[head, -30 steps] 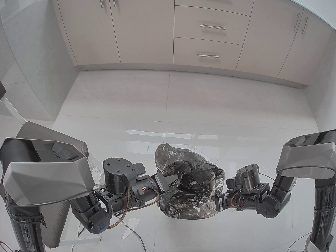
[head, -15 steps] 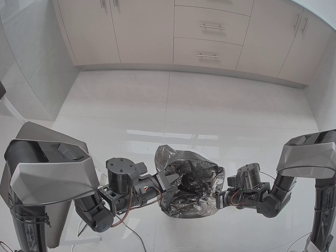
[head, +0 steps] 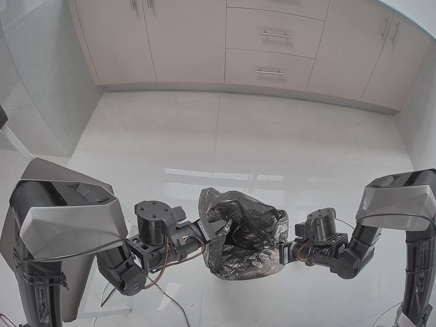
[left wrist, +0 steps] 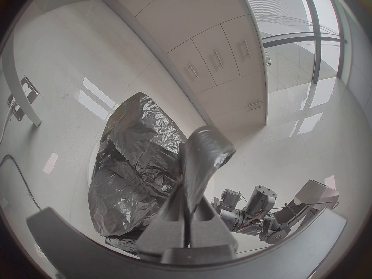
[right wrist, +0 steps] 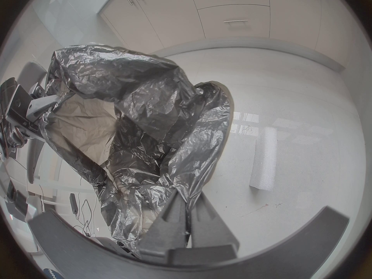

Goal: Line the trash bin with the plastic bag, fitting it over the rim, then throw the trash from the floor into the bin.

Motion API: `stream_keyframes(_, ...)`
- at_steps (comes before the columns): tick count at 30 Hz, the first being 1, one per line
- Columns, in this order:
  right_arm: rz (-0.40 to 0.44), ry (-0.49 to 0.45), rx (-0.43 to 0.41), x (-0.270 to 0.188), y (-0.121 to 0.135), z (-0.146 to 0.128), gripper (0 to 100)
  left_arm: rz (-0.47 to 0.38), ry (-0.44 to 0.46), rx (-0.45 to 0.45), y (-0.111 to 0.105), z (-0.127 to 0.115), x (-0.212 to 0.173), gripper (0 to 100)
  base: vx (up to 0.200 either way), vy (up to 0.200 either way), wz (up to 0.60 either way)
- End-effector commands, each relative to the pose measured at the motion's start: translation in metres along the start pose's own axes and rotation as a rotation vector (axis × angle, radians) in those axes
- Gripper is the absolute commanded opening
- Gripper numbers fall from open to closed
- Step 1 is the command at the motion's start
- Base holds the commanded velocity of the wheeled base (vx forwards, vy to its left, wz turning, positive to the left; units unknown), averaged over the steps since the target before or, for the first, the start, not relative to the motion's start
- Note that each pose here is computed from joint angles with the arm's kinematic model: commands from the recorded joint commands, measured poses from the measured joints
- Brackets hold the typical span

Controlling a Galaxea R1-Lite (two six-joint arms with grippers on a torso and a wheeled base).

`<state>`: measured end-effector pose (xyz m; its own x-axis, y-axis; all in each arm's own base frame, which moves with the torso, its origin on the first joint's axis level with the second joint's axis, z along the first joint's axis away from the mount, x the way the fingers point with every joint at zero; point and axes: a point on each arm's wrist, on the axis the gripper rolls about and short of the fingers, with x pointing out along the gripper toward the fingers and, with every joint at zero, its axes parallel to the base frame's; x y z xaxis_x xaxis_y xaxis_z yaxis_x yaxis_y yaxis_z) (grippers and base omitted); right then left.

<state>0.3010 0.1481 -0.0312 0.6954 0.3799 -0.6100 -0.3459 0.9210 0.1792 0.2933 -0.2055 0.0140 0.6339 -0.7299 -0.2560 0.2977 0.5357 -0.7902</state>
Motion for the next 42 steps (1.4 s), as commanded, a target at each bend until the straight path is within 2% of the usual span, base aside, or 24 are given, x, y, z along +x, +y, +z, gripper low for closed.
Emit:
stream_keyframes(1, -0.006, 0.005, 0.000, 0.004, -0.001, -0.002, 0, 0.002, 0.001, -0.002, 0.002, 0.000, 0.001, 0, 0.000, 0.000, 0.00)
stream_keyframes(13, -0.009, 0.000, -0.002, 0.003, -0.002, -0.001, 0, -0.008, -0.006, 0.005, 0.002, 0.002, 0.006, 0, 0.000, 0.000, 0.00)
stream_keyframes(14, -0.009, 0.000, -0.002, 0.003, -0.002, -0.001, 100, -0.010, -0.010, 0.006, 0.002, 0.003, 0.007, 0, 0.000, 0.000, 0.00)
stream_keyframes(19, -0.007, -0.013, -0.004, 0.000, -0.002, 0.002, 100, -0.006, -0.008, 0.007, 0.004, 0.002, 0.009, 0, 0.000, 0.000, 0.00)
stream_keyframes(26, 0.002, -0.114, -0.006, -0.012, -0.001, 0.018, 100, -0.009, -0.011, 0.008, 0.003, 0.003, 0.008, 0, 0.000, 0.000, 0.00)
stream_keyframes(32, -0.092, -0.173, 0.005, 0.005, -0.007, 0.029, 100, -0.008, -0.010, 0.007, 0.003, 0.002, 0.008, 0, 0.000, 0.000, 0.00)
stream_keyframes(42, -0.140, -0.157, 0.013, 0.024, -0.014, 0.027, 100, -0.009, -0.011, 0.008, 0.003, 0.003, 0.009, 0, 0.000, 0.000, 0.00)
